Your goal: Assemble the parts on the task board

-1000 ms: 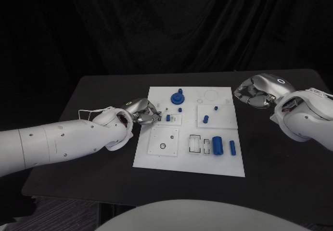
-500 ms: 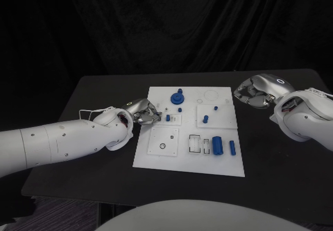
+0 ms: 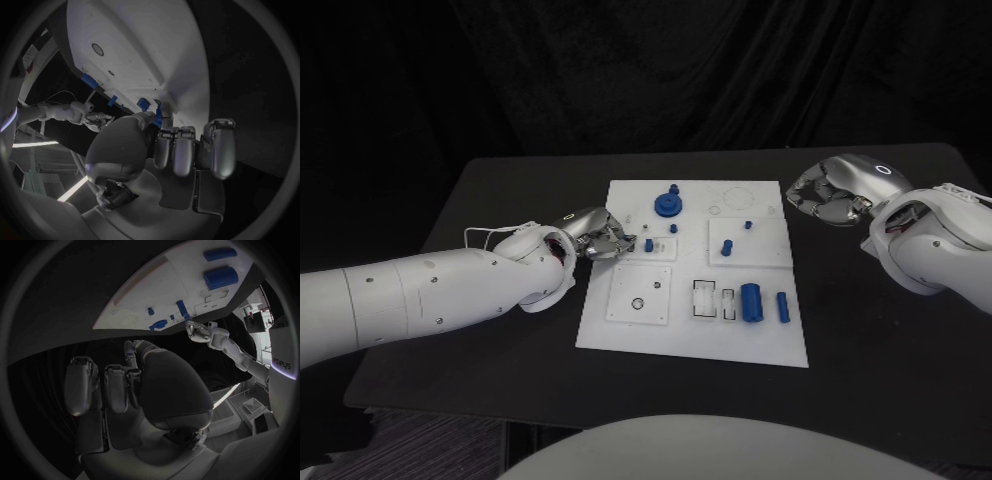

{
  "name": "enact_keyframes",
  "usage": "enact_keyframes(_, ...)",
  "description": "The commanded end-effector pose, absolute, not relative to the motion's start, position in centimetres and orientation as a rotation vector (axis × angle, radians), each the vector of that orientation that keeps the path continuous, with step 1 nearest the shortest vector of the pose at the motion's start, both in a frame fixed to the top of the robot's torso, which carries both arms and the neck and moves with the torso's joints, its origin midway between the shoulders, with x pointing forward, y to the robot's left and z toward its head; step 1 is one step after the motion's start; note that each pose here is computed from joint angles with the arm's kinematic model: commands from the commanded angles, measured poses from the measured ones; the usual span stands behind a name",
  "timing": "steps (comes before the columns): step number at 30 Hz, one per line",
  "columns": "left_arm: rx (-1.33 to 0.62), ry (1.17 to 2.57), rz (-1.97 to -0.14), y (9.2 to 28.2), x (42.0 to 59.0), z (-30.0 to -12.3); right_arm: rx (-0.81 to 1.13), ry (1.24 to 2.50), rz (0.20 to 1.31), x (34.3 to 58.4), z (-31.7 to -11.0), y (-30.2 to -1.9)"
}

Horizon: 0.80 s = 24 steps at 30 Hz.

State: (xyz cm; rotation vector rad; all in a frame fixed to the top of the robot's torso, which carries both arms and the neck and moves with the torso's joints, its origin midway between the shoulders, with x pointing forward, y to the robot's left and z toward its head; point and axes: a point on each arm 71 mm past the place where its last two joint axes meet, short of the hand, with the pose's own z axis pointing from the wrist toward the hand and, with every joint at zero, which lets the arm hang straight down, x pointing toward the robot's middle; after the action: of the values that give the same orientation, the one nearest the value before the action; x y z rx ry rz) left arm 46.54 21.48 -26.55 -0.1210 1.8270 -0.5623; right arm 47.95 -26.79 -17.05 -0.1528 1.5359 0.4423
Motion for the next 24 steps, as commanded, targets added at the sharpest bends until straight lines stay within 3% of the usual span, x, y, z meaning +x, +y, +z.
enact_keyframes(1,-0.103,1.847,-0.576,21.27,46.38,-26.78,-0.143,1.548,0.427,47.91,-17.24,-26.91)
enact_keyframes(24,-0.079,1.856,-0.604,21.11,46.12,-26.89,-0.142,1.552,0.425,47.93,-17.32,-26.89)
